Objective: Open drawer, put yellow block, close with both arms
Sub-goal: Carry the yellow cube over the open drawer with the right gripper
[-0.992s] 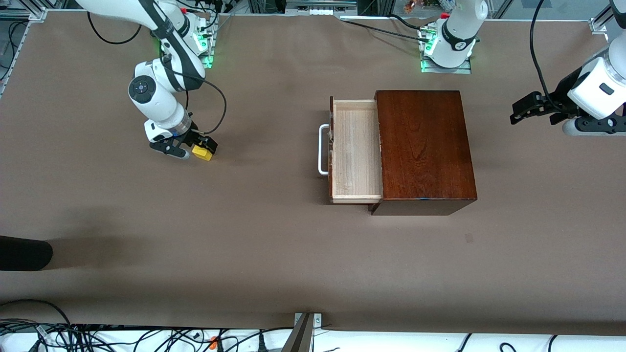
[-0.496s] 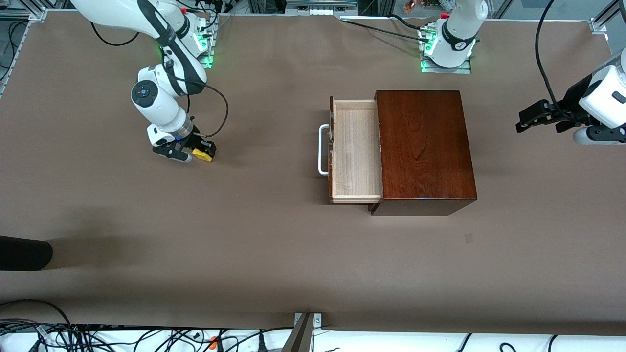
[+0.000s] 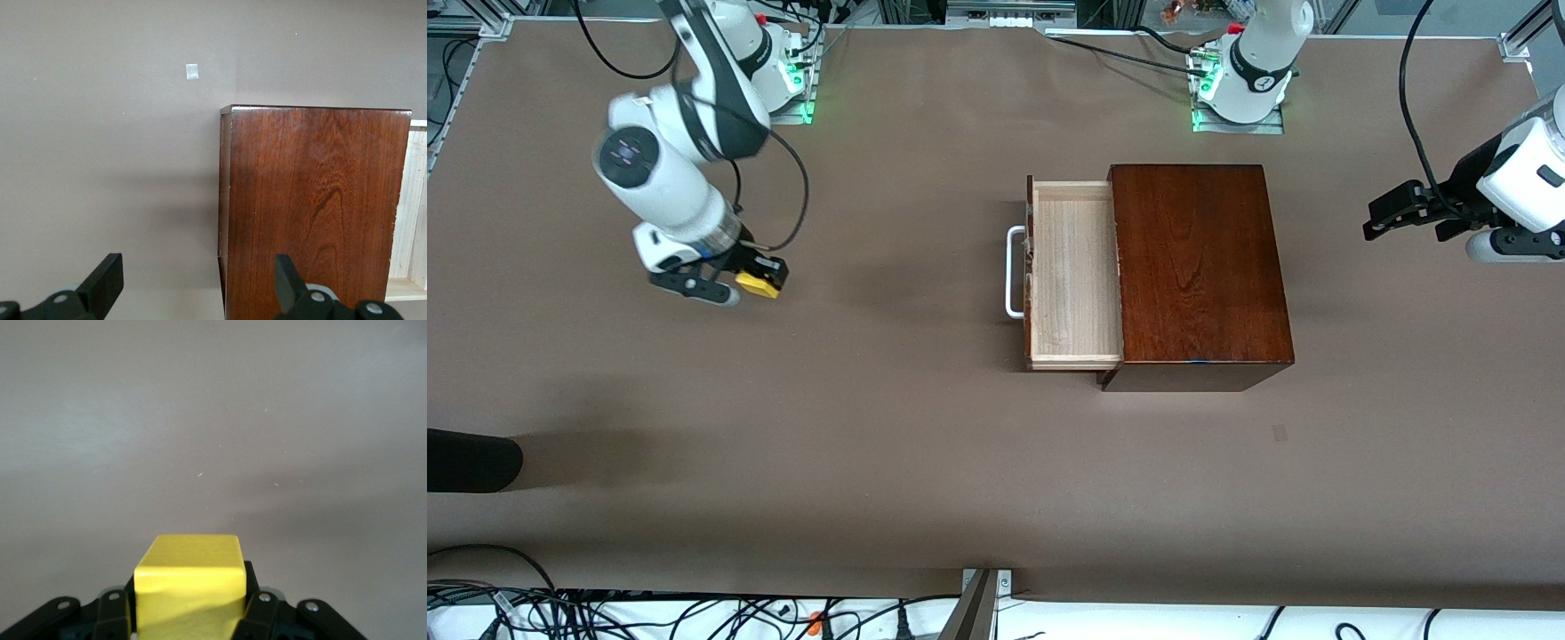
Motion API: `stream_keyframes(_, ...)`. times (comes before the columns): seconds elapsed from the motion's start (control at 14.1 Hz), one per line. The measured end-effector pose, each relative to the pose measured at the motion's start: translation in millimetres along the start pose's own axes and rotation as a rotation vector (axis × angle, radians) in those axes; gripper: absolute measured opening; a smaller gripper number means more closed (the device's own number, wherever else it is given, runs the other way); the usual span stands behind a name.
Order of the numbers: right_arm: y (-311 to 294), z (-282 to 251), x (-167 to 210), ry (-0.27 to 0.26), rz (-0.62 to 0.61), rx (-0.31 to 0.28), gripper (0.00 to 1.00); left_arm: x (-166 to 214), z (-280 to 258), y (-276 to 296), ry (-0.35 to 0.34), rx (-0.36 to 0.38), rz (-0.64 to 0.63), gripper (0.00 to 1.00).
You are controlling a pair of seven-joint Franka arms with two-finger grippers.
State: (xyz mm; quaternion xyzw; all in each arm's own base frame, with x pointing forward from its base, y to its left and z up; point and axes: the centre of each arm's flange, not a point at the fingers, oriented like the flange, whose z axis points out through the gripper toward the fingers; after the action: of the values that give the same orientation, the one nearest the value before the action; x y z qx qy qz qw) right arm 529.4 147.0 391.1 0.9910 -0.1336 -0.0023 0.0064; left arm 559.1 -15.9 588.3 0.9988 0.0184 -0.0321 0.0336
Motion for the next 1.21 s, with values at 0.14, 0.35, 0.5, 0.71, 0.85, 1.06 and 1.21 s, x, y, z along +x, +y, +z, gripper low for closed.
stream_keyframes(0.14, -22.6, -65.9, 1.8, -0.026, 0.052, -0.017, 0.56, -0.6, -2.0, 9.1, 0.005, 0.002, 0.018, 1.0)
stream_keyframes(0.35, -85.5, -118.4, -25.6, -0.039, 0.226, 0.031, 0.56, -2.2, -2.9, 24.3, 0.009, 0.029, 0.049, 1.0)
stream_keyframes(0.5, -139.3, -123.2, -57.7, -0.059, 0.369, 0.054, 0.56, -2.6, -3.9, 24.2, 0.011, 0.032, 0.049, 1.0)
stream_keyframes(0.71, -230.0, -114.8, -113.7, -0.104, 0.581, 0.061, 0.56, -2.4, -4.0, 22.6, 0.011, 0.032, 0.045, 1.0)
stream_keyframes(0.85, -282.9, -106.0, -143.0, -0.118, 0.72, 0.059, 0.56, -2.5, -4.0, 23.7, 0.011, 0.032, 0.048, 1.0)
stream_keyframes(1.06, -353.8, -89.5, -180.9, -0.132, 0.911, 0.071, 0.56, -2.6, -4.0, 24.2, 0.011, 0.032, 0.049, 1.0)
stream_keyframes(1.21, -388.5, -76.1, -195.4, -0.157, 1.038, 0.079, 0.56, -2.7, -3.9, 24.8, 0.01, 0.032, 0.05, 1.0)
